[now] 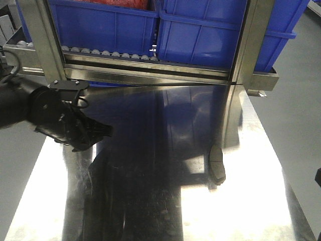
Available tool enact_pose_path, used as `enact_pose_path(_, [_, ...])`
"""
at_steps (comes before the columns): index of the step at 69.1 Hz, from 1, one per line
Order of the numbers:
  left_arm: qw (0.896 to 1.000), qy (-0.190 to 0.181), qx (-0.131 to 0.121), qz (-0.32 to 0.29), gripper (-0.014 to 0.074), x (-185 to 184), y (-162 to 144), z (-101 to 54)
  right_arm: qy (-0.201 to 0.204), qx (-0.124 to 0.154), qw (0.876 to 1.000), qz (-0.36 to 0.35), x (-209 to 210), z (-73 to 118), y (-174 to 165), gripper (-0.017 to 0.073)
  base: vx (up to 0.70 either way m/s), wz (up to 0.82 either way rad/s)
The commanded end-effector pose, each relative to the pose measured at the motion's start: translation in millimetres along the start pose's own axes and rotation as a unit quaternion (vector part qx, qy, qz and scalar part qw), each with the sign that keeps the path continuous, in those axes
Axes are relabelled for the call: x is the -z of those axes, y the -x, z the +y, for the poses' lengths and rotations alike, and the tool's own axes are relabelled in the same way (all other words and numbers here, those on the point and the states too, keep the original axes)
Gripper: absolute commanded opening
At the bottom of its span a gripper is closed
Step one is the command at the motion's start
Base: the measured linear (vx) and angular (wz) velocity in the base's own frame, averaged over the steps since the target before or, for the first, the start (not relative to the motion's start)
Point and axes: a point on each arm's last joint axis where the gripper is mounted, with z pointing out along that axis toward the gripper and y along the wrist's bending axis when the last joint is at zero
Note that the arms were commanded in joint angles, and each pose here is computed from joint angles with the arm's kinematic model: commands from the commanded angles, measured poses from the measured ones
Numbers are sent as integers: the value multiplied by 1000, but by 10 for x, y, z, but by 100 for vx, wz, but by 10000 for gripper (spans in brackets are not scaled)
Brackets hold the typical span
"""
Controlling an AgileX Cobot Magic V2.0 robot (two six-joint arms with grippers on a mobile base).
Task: Move and align brake pads A on conveyor
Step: 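Lift the grasped pad with the left gripper and pull it back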
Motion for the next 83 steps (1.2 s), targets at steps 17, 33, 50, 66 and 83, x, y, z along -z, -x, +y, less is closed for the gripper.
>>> enact_pose_path(17, [986, -35, -17, -160, 107, 698, -258, 86, 0, 5, 999, -45, 22, -1, 146, -3, 0, 0])
enact_pose_path(33, [970, -50, -27, -237, 107, 1100, -638, 194, 0, 5, 999, -45, 22, -1, 146, -3, 0, 0])
enact_pose_path(50, [941, -75, -26, -328, 107, 1429, -1094, 306, 0, 5, 999, -45, 22, -1, 146, -3, 0, 0])
enact_pose_path(66, [920, -87, -25, -381, 108, 1557, -1529, 414, 0, 5, 999, -45, 22, -1, 146, -3, 0, 0])
enact_pose_path(83, [896, -98, -23, -432, 108, 1734, -1692, 460, 0, 5, 999, -45, 22, -1, 146, -3, 0, 0])
